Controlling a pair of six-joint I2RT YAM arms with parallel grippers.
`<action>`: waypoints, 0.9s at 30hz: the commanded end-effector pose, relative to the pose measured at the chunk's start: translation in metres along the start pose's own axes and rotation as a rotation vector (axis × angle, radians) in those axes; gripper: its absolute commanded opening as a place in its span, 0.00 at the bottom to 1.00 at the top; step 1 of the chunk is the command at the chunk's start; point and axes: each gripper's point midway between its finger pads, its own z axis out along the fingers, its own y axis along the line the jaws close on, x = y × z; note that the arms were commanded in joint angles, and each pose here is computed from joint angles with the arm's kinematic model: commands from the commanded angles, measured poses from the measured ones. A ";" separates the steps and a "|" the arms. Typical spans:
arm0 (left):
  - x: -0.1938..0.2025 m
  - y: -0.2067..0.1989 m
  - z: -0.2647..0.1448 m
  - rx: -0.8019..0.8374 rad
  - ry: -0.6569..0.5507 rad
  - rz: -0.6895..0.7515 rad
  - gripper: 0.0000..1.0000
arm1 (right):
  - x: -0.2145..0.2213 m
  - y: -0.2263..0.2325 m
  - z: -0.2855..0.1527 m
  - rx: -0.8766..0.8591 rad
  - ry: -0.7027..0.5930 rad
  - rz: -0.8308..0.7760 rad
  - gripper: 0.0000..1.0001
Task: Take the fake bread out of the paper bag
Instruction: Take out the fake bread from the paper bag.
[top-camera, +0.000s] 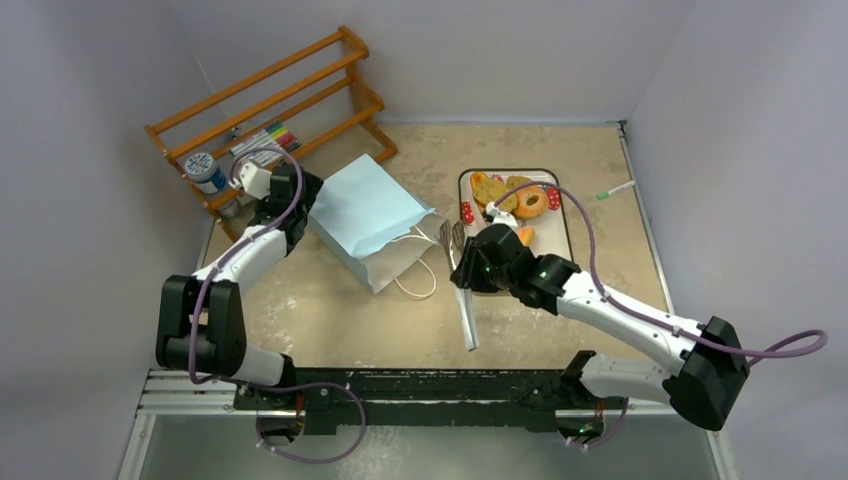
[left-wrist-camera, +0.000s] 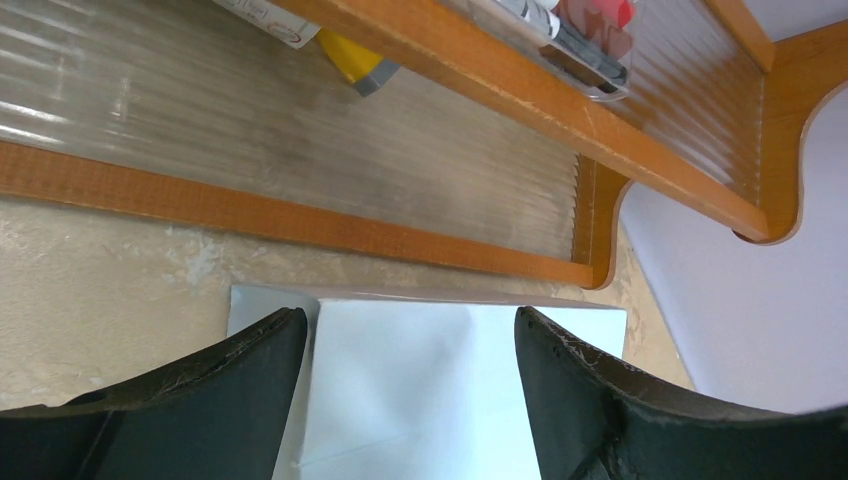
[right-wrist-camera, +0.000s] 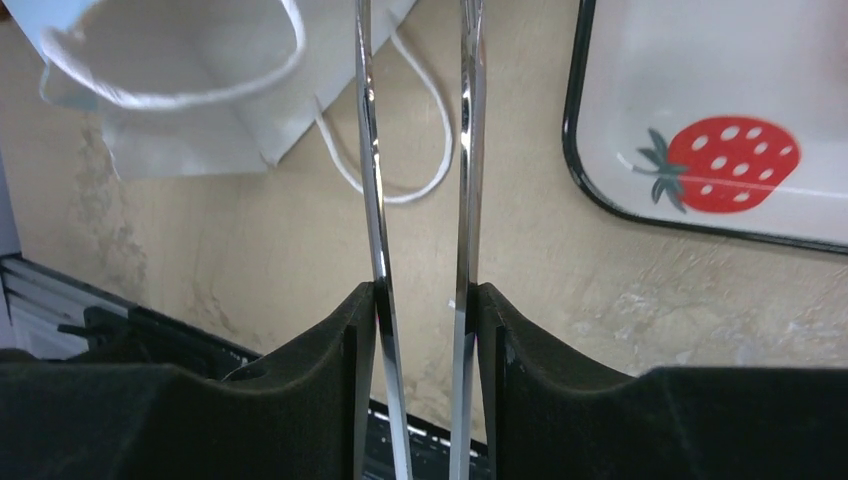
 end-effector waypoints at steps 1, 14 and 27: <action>-0.015 -0.017 0.005 0.022 -0.043 -0.034 0.76 | 0.022 0.014 -0.004 -0.058 0.048 0.039 0.41; -0.014 -0.024 0.016 -0.005 -0.027 0.032 0.76 | 0.069 0.066 0.031 -0.157 0.144 -0.028 0.40; -0.015 -0.027 0.021 -0.016 -0.012 0.146 0.76 | 0.037 0.117 0.089 -0.165 0.029 -0.081 0.41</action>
